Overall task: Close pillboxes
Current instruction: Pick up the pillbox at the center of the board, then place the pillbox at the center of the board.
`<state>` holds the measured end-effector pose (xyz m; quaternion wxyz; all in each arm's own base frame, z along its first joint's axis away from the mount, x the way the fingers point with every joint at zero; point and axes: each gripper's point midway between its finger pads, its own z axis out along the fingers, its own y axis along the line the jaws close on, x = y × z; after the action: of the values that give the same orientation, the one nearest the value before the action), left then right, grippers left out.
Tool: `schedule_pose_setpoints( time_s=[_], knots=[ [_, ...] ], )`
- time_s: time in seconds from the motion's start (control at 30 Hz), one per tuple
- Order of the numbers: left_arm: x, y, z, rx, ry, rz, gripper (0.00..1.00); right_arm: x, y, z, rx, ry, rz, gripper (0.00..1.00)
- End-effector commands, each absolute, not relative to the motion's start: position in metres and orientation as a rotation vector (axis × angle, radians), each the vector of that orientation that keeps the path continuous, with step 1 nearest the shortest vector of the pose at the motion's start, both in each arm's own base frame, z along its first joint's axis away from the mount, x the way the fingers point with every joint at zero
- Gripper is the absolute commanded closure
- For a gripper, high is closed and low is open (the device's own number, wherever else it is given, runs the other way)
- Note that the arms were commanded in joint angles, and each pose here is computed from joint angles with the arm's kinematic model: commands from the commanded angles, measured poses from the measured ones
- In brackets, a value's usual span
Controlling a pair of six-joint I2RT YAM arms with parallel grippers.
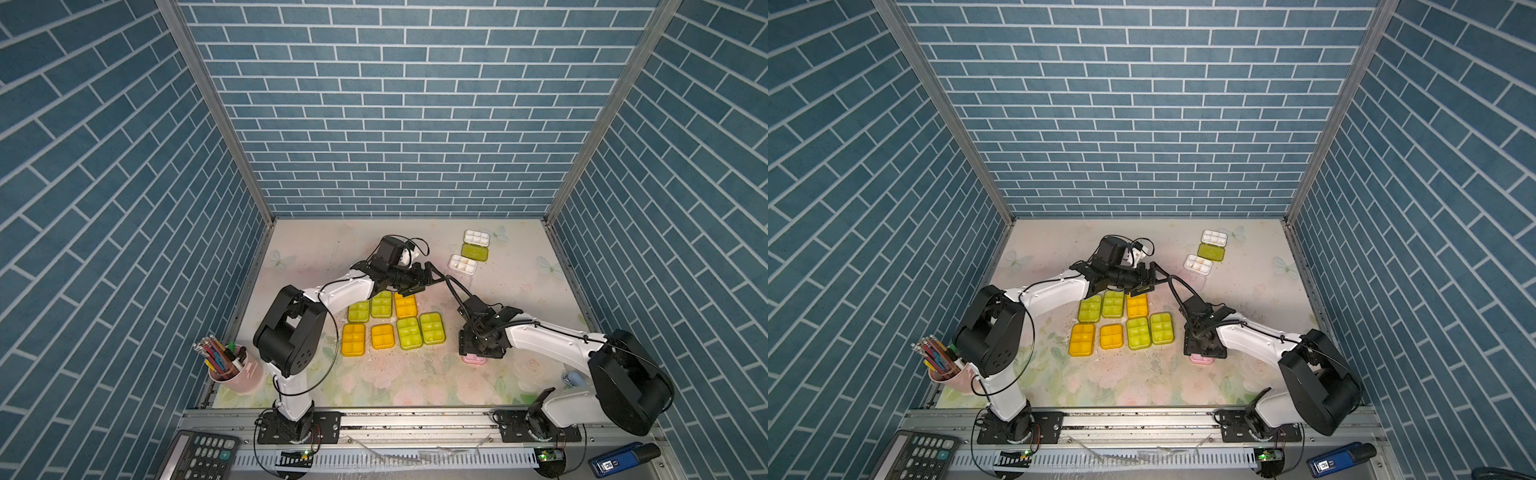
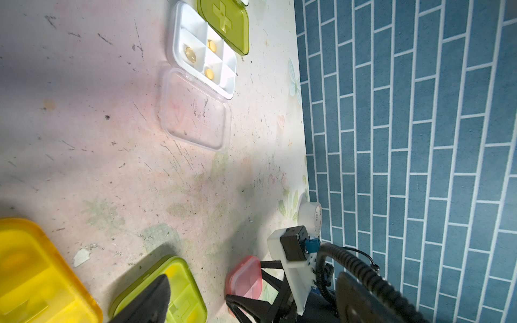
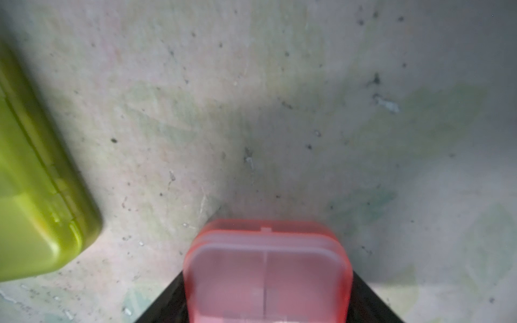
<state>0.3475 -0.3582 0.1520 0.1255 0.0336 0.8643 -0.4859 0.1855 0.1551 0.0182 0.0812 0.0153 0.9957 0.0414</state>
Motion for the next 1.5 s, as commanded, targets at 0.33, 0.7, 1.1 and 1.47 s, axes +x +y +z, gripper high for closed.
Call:
schedule_pose_setpoints(
  time_s=[0.33,0.7,1.1,1.47],
  knots=[
    [0.348,-0.355,0.169,0.138,2.463,-1.427,0.07,0.217,0.17,0.052,-0.064,2.873,0.096,0.37],
    [0.378,-0.316,0.183,0.044,2.406,-1.336,0.07,0.307,0.243,0.075,-0.259,2.757,0.141,0.36],
    [0.389,-0.301,0.187,-0.006,2.386,-1.327,0.07,0.35,0.282,0.049,-0.236,2.789,0.226,0.36],
    [0.39,-0.302,0.183,-0.024,2.39,-1.338,0.07,0.331,0.278,0.032,-0.147,2.836,0.238,0.36]
  ],
)
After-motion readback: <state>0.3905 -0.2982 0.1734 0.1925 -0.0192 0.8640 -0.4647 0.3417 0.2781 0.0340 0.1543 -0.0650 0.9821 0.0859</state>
